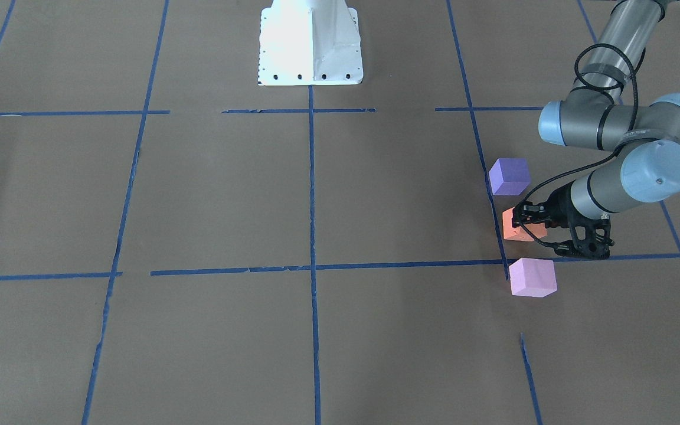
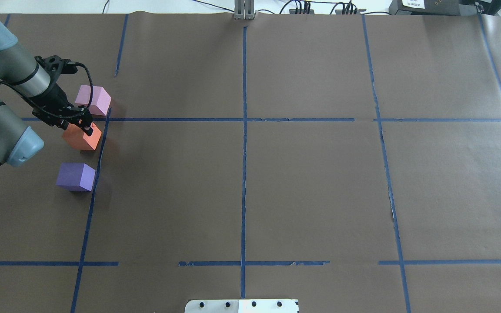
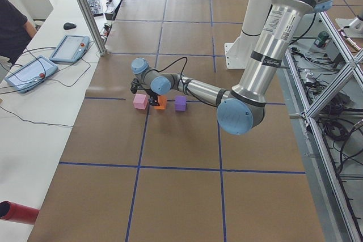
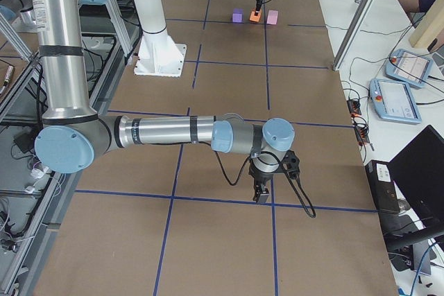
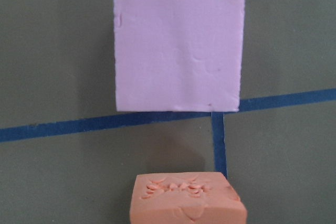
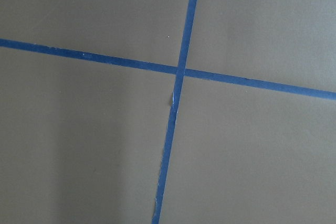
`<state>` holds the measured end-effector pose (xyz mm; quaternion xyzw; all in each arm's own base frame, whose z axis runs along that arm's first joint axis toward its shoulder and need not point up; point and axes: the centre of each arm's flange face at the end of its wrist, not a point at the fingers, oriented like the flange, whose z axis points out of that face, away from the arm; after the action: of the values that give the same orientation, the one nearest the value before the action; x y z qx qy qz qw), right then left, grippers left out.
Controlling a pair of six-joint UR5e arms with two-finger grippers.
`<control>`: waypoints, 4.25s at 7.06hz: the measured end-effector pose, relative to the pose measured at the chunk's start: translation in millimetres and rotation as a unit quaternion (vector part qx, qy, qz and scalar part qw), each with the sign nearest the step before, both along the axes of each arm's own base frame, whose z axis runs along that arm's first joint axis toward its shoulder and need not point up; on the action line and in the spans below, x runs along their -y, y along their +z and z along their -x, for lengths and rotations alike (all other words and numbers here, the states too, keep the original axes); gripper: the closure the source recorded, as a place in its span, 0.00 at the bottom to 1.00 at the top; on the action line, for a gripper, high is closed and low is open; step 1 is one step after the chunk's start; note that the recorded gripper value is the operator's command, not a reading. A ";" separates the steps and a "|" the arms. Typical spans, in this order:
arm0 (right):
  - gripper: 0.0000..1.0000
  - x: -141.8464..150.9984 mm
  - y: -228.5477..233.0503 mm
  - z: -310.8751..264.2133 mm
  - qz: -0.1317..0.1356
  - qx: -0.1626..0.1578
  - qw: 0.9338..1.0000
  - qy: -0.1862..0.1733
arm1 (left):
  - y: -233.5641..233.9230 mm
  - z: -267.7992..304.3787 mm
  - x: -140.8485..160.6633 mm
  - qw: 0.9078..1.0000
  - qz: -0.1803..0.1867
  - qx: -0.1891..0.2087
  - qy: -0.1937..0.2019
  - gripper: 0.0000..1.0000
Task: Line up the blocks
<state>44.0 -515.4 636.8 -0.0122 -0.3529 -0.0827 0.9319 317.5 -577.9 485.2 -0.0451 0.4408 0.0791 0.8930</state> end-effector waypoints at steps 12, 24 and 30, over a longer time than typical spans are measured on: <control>0.00 0.0 0.0 0.0 0.000 0.000 1.000 0.000 | -12.9 1.4 -3.6 1.000 -0.010 -0.003 -0.001 0.00; 0.00 0.0 0.0 0.0 0.000 0.000 1.000 0.000 | 117.5 316.4 -80.3 0.989 0.019 0.031 -0.146 0.00; 0.00 0.0 0.0 0.0 0.000 0.000 1.000 0.000 | 180.1 384.4 -114.9 0.992 -0.028 0.044 -0.119 0.00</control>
<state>44.0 -515.4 636.8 -0.0122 -0.3529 -0.0828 0.9319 -67.0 -463.0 665.3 0.0291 0.4011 -0.0177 0.9154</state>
